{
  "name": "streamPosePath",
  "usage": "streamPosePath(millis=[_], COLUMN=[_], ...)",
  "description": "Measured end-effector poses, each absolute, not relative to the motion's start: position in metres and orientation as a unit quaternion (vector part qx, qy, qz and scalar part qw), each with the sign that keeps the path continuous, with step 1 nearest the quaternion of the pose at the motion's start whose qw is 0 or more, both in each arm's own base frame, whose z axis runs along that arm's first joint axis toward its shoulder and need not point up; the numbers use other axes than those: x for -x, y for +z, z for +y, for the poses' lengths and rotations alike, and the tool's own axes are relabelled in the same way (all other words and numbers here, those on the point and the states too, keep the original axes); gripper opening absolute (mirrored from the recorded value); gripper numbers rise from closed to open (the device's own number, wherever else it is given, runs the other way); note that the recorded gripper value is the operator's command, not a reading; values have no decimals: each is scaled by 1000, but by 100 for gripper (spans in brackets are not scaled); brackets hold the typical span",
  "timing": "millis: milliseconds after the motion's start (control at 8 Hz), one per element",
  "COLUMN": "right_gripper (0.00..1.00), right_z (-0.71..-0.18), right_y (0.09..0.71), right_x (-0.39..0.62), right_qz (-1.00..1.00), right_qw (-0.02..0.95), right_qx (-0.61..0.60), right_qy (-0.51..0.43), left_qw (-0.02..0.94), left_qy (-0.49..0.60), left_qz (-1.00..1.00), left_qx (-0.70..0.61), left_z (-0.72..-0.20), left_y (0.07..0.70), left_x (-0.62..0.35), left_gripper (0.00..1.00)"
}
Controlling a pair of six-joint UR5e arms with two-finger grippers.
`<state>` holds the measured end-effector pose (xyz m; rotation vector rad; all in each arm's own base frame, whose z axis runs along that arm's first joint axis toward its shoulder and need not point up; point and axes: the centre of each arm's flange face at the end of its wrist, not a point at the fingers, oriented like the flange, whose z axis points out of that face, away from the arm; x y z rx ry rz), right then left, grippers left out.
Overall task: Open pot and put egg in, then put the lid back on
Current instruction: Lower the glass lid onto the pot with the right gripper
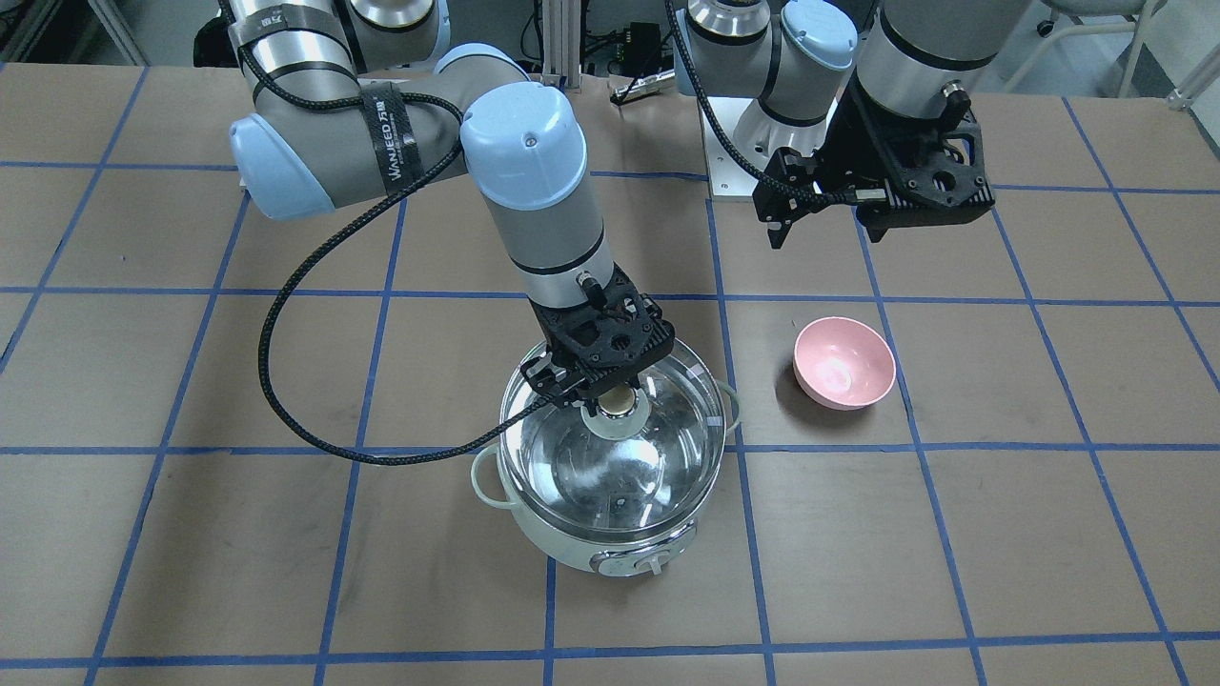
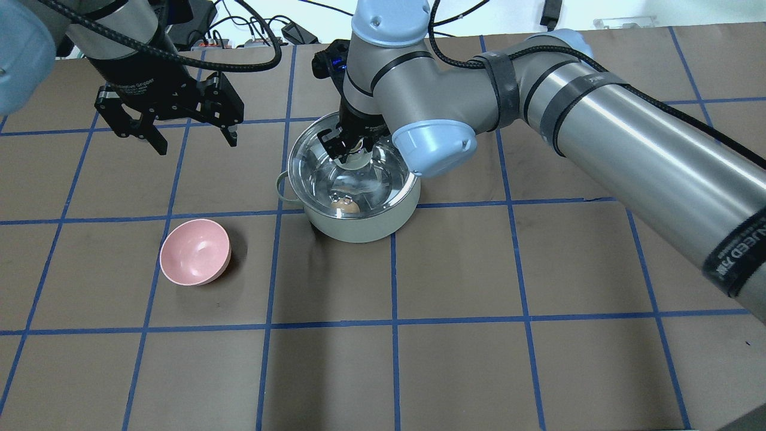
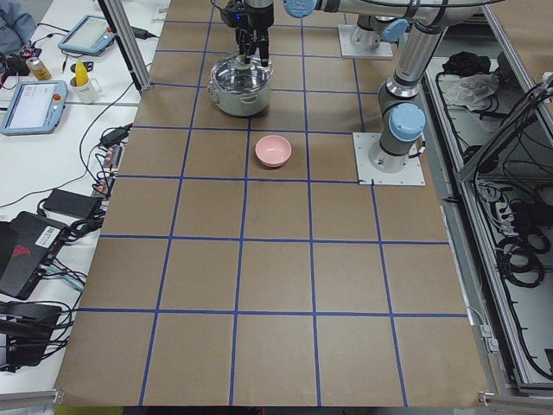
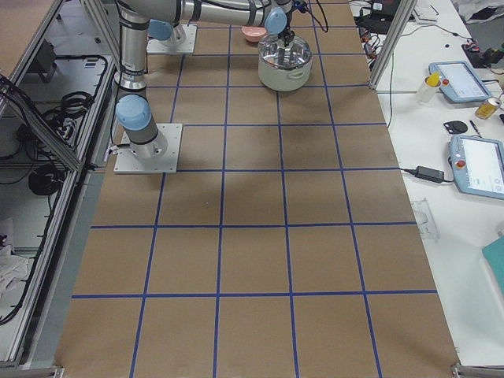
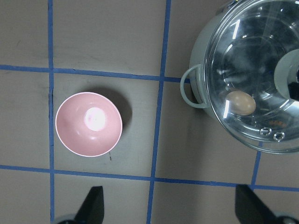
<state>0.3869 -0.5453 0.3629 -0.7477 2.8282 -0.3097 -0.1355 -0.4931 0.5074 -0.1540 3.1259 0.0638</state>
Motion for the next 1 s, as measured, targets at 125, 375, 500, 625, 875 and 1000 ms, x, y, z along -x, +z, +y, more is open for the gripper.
streamPosePath(millis=[125,375,500,625,875,1000], right_gripper=[0,0,0,0,0,0], right_z=[-545,-545,-545,-545,-545,-545], right_y=[368,368,365,361,358,357], right_x=[-387,-387,-387,-387,-388,-388], right_qz=[955,954,953,953,952,951], right_qw=[100,101,101,102,104,104], right_qx=[254,259,262,264,267,269], right_qy=[-112,-115,-113,-110,-108,-107], left_qw=[6,7,7,7,6,7], left_qy=[20,20,20,20,20,20], left_qz=[999,999,999,999,999,999], left_qx=[49,48,48,48,48,48], left_z=[-493,-493,-493,-493,-493,-493], left_y=[507,508,508,508,508,508], left_x=[135,136,136,136,136,136], left_gripper=[100,100,100,100,100,100])
